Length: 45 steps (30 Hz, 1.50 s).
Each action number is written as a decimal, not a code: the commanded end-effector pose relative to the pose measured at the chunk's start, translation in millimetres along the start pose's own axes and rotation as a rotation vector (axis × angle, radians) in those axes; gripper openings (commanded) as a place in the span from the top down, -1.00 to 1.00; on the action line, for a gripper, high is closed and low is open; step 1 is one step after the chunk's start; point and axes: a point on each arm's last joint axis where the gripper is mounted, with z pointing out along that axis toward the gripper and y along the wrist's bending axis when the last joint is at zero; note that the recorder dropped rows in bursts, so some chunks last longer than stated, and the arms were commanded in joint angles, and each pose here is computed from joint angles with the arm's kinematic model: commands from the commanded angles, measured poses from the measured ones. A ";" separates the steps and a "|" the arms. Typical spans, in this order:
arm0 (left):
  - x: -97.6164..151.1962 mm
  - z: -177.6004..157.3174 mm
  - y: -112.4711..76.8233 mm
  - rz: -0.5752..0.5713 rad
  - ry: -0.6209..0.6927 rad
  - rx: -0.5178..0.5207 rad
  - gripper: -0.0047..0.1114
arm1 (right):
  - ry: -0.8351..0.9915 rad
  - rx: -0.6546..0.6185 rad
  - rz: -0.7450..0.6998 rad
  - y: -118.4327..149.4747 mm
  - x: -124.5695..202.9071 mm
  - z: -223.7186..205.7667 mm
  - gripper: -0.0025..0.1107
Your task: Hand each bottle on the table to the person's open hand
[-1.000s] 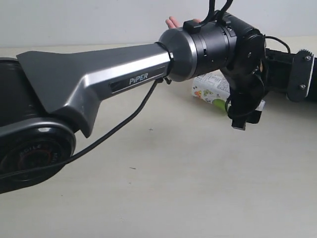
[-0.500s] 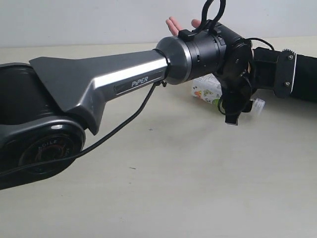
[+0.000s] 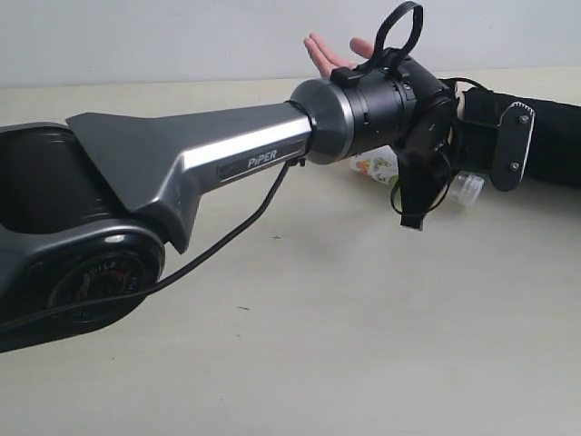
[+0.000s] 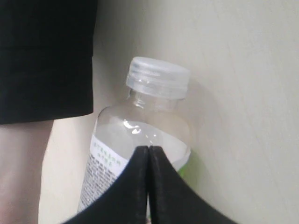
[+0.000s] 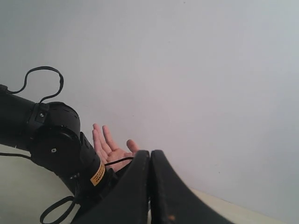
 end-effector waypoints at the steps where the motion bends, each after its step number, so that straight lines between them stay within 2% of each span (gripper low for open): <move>1: -8.6 -11.3 3.2 0.002 -0.006 -0.006 0.92 | -0.007 -0.002 0.003 0.3 0.4 -0.4 0.96; 5: -24.4 -29.4 4.6 0.010 -0.025 -0.008 0.92 | -0.007 -0.002 0.003 0.3 0.4 -0.4 0.96; 7: -31.3 -42.9 4.9 -0.069 -0.019 0.012 0.92 | -0.007 -0.002 0.003 0.3 0.4 -0.4 0.96; 11: -25.2 -57.9 1.2 -0.074 0.101 0.089 0.92 | -0.007 -0.002 0.003 0.3 0.4 -0.4 0.96; 13: -20.0 -65.2 0.9 -0.198 0.179 0.103 0.92 | -0.007 -0.002 0.003 0.3 0.4 -0.4 0.96; 15: -17.8 -75.8 0.6 -0.194 0.256 0.108 0.92 | -0.007 -0.002 0.003 0.3 0.4 -0.4 0.96; 16: -17.7 -85.8 1.4 -0.296 0.270 0.125 0.92 | -0.007 -0.002 0.003 0.3 0.4 -0.4 0.96; 19: -21.8 -123.5 11.9 -0.488 0.128 0.236 0.92 | -0.007 -0.002 0.003 0.3 0.4 -0.4 0.96; 20: -21.1 -130.2 13.5 -0.515 0.101 0.254 0.92 | -0.007 -0.002 0.003 0.3 0.4 -0.4 0.96; 22: -14.2 -167.4 21.0 -0.575 0.036 0.237 0.92 | -0.007 -0.002 0.003 0.3 0.4 -0.4 0.96; 24: -8.3 -189.2 18.7 -0.612 0.006 0.194 0.92 | -0.007 -0.002 0.003 0.3 0.4 -0.4 0.96; 25: 0.1 -208.4 11.9 -0.651 -0.035 0.136 0.92 | -0.007 -0.002 0.003 0.3 0.4 -0.4 0.96; 26: 4.6 -211.6 4.2 -0.673 -0.058 0.114 0.92 | -0.007 -0.002 0.003 0.3 0.4 -0.4 0.96; 27: 15.7 -229.8 -12.3 -0.711 -0.138 0.041 0.92 | -0.007 -0.002 0.003 0.3 0.4 -0.4 0.96; 28: 21.1 -242.8 -19.2 -0.726 -0.186 -0.001 0.92 | -0.007 -0.002 0.003 0.3 0.4 -0.4 0.96; 31: 43.6 -267.5 -55.1 -0.768 -0.346 -0.139 0.92 | -0.007 -0.002 0.003 0.3 0.4 -0.4 0.96; 33: 61.8 -284.6 -85.7 -0.791 -0.470 -0.237 0.92 | -0.007 -0.002 0.003 0.3 0.4 -0.4 0.96; 36: 89.1 -303.1 -133.2 -0.839 -0.600 -0.324 0.92 | -0.007 -0.002 0.003 0.3 0.4 -0.4 0.96; 39: 111.6 -320.7 -169.0 -0.874 -0.703 -0.405 0.92 | -0.007 -0.002 0.003 0.3 0.4 -0.4 0.96; 43: 137.5 -339.8 -207.7 -0.907 -0.773 -0.479 0.92 | -0.007 -0.002 0.003 0.3 0.4 -0.4 0.96; 45: 146.8 -346.7 -220.8 -0.923 -0.789 -0.502 0.92 | -0.007 -0.002 0.003 0.3 0.4 -0.4 0.96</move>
